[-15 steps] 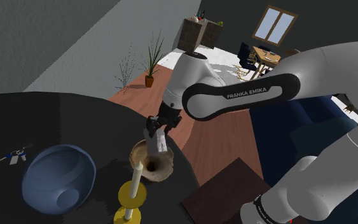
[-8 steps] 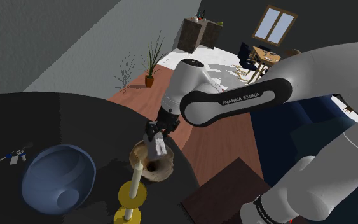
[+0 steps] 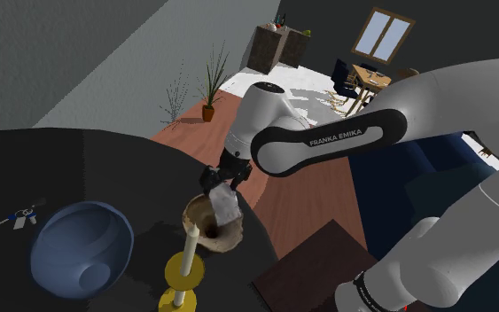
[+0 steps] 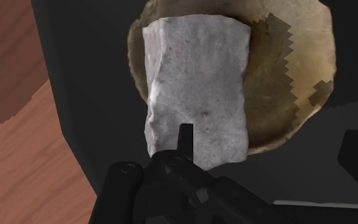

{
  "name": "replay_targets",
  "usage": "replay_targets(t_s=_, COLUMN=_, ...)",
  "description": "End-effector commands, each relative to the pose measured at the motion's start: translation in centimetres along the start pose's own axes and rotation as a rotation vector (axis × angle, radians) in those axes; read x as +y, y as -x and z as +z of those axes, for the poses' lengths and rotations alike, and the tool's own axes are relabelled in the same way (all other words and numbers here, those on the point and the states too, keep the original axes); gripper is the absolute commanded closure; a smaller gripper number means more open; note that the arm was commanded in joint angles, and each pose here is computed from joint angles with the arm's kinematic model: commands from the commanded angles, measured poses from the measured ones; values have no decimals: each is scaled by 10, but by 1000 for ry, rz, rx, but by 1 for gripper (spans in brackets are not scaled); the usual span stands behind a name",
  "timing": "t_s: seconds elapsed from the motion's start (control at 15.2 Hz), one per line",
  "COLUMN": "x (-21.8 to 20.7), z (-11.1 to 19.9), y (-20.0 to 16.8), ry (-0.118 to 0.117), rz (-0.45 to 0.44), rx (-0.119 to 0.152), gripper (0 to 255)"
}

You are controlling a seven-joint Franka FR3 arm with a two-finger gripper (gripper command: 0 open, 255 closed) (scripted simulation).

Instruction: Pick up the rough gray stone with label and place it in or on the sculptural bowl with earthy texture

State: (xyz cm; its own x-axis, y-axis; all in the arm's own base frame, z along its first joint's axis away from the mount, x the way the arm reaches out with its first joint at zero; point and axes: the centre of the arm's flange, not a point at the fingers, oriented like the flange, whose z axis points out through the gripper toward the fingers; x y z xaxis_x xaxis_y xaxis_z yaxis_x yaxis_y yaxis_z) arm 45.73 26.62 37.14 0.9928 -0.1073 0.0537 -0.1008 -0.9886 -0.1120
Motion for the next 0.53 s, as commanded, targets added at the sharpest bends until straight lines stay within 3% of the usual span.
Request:
replay_targets(t_s=0.0, x=0, z=0, y=0, ry=0, rz=0, rx=0, gripper=0)
replay_targets(t_s=0.26, x=0, z=-50, y=0, ry=0, rz=0, rx=0, gripper=0)
replay_targets(t_s=0.46, x=0, z=-50, y=0, ry=0, rz=0, rx=0, gripper=0)
